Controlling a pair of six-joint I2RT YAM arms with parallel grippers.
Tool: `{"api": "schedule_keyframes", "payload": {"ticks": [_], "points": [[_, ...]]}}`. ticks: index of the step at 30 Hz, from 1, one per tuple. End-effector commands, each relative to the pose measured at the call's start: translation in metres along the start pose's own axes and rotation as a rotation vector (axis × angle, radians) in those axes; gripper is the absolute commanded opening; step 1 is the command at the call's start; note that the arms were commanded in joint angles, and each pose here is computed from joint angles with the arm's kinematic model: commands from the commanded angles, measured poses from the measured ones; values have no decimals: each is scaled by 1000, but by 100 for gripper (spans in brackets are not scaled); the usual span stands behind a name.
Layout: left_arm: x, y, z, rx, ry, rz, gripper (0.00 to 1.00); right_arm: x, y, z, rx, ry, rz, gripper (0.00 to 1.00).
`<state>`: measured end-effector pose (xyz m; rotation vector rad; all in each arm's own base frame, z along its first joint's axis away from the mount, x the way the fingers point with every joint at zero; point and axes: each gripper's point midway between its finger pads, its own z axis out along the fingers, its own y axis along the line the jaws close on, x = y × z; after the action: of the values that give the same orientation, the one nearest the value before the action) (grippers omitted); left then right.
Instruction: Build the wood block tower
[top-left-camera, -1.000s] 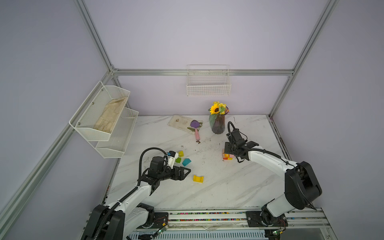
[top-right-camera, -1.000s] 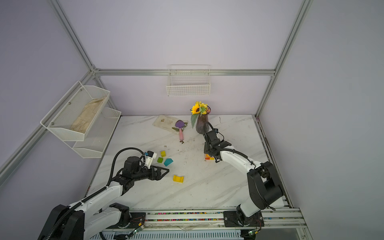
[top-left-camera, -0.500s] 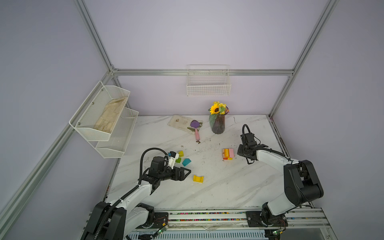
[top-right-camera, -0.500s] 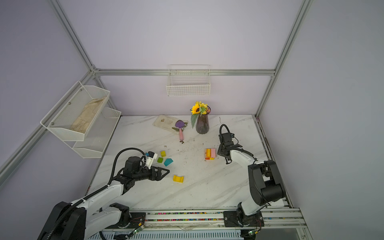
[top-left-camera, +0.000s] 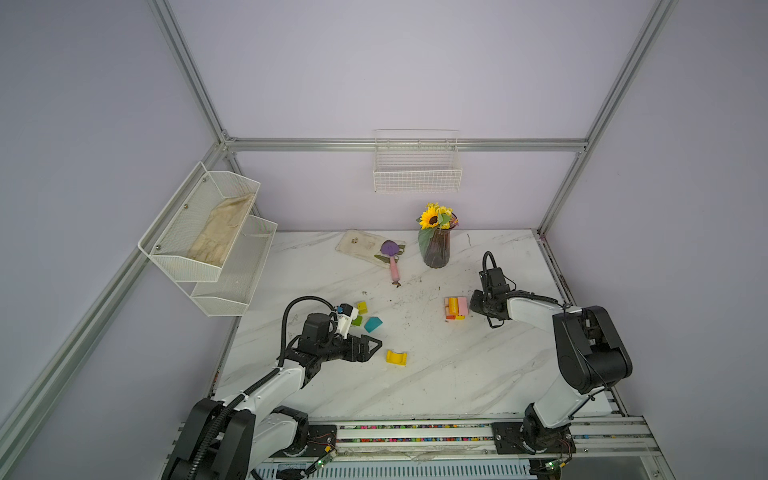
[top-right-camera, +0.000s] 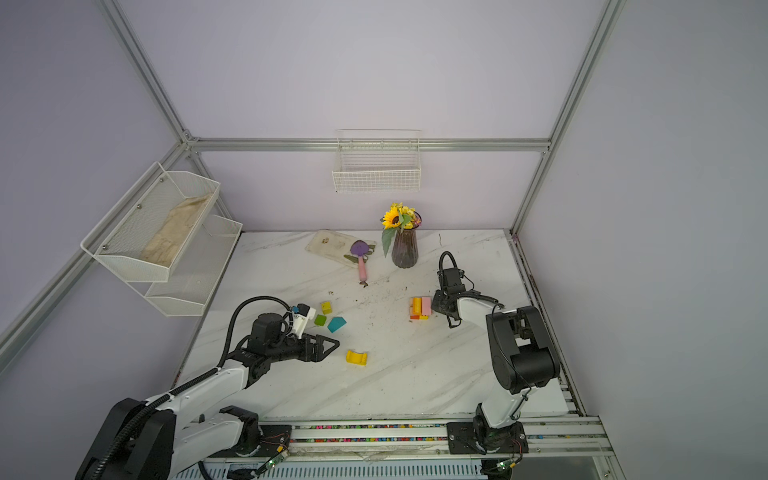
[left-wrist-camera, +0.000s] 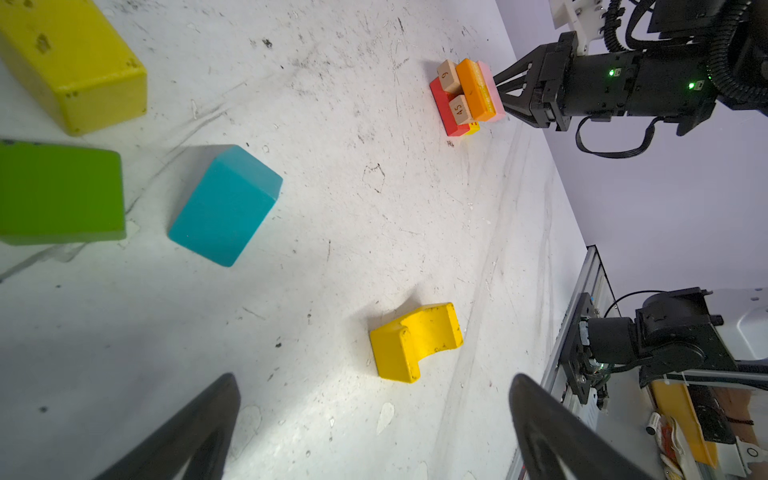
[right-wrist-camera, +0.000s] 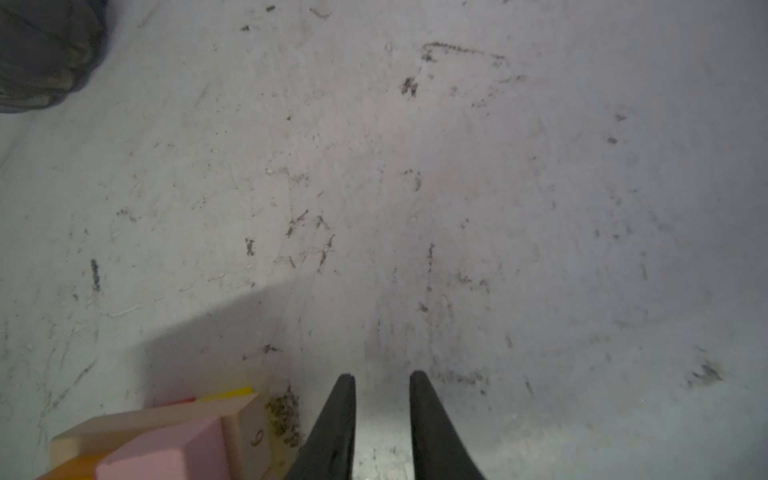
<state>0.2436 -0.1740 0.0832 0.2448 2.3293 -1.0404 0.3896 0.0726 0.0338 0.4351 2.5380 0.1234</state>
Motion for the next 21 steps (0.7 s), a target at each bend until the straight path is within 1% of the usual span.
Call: {"api": "schedule_keyframes", "payload": {"ticks": [1,8,21], "points": [[-22,-17,-2,48,-48,67,100,1,3,4,-24,3,-10,27],[-23,-17,-2,48,-50,70,100,5,7,12,-37,34,-19,26],[-22,-16,-1,44,-43,64,100,12,16,11,-97,62,-39,26]]}}
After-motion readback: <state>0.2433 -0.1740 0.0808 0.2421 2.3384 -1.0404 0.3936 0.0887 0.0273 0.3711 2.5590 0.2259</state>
